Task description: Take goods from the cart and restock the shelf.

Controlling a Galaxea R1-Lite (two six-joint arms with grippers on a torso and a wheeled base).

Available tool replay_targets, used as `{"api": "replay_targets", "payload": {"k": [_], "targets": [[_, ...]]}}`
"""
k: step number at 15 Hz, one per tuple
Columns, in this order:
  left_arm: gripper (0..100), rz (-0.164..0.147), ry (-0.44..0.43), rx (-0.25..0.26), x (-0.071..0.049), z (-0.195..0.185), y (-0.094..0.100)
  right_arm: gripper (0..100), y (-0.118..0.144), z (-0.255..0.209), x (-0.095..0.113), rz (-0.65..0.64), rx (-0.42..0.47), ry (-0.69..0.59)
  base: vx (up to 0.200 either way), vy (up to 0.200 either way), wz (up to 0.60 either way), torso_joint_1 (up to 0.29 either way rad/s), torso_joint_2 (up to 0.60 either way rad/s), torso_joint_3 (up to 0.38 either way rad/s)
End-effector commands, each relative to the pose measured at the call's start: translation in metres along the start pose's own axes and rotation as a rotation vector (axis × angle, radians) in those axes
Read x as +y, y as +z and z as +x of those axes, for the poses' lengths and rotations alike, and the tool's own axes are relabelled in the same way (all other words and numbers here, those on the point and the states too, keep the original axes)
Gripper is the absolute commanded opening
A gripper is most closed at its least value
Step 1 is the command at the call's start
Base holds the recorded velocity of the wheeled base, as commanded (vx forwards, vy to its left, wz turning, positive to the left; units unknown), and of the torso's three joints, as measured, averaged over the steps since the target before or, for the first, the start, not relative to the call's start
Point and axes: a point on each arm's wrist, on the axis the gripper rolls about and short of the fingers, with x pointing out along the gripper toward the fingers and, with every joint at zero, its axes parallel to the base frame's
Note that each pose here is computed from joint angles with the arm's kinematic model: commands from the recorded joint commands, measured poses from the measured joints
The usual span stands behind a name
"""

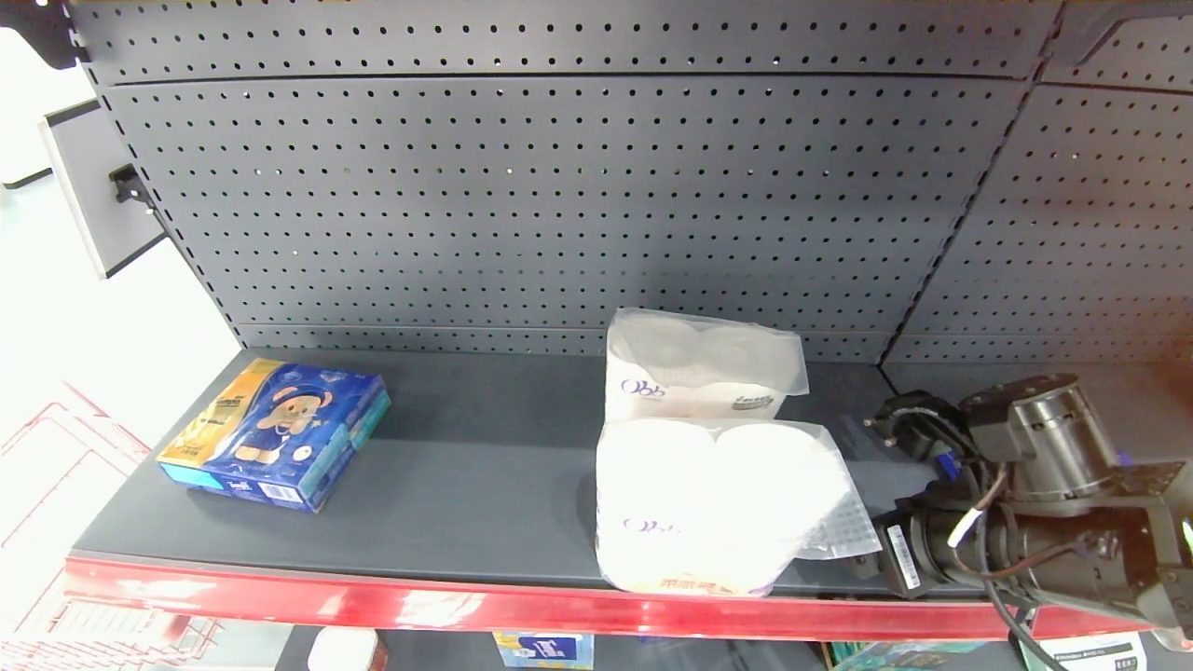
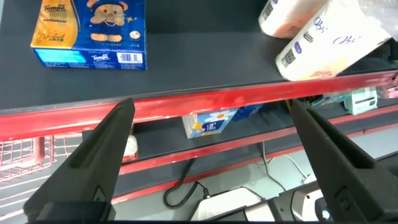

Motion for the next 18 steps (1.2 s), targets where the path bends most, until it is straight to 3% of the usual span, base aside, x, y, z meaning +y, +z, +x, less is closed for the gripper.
{"api": "replay_targets", "payload": {"k": [1,4,5,6,7,10,12,15,16,17,18], "targets": [[100,0.001,-0.003,-0.021,0.001,-0.007,-0.008,100,-0.018,-0.038,-0.011,0.020,-0.091,-0.016,0.000,0.000,0.00,0.000,0.00,0.000],[100,0.003,0.001,-0.011,0.008,-0.041,-0.047,100,-0.056,-0.107,-0.025,-0.028,-0.352,-0.093,0.000,0.000,0.00,0.000,0.00,0.000],[100,0.019,0.037,-0.010,0.009,-0.051,-0.062,100,-0.068,-0.126,-0.031,-0.008,-0.434,-0.156,0.000,0.000,0.00,0.000,0.00,0.000],[100,0.028,0.132,-0.012,0.008,-0.054,-0.073,100,-0.079,-0.140,-0.037,0.031,-0.471,-0.261,0.000,0.000,0.00,0.000,0.00,0.000],[100,0.012,0.209,-0.014,0.007,-0.052,-0.079,100,-0.093,-0.151,-0.041,0.073,-0.488,-0.347,0.000,0.000,0.00,0.000,0.00,0.000],[100,0.007,0.234,-0.042,0.008,-0.049,-0.076,100,-0.150,-0.173,-0.041,0.126,-0.464,-0.449,0.000,0.000,0.00,0.000,0.00,0.000],[100,-0.010,0.284,-0.018,0.007,-0.042,-0.081,100,-0.170,-0.173,-0.039,0.140,-0.484,-0.479,0.000,0.000,0.00,0.000,0.00,0.000],[100,-0.107,0.463,0.064,-0.004,-0.027,-0.074,100,-0.181,-0.162,-0.036,0.189,-0.424,-0.564,0.000,0.000,0.00,0.000,0.00,0.000],[100,-0.111,0.420,0.054,-0.005,-0.020,-0.088,100,-0.188,-0.156,-0.034,0.204,-0.417,-0.583,0.000,0.000,0.00,0.000,0.00,0.000],[100,-0.047,0.369,-0.028,-0.004,-0.021,-0.108,100,-0.195,-0.154,-0.032,0.201,-0.442,-0.574,0.000,0.000,0.00,0.000,0.00,0.000],[100,0.013,0.374,-0.012,0.000,-0.013,-0.122,100,-0.199,-0.153,-0.031,0.182,-0.489,-0.507,0.000,0.000,0.00,0.000,0.00,0.000]]}}
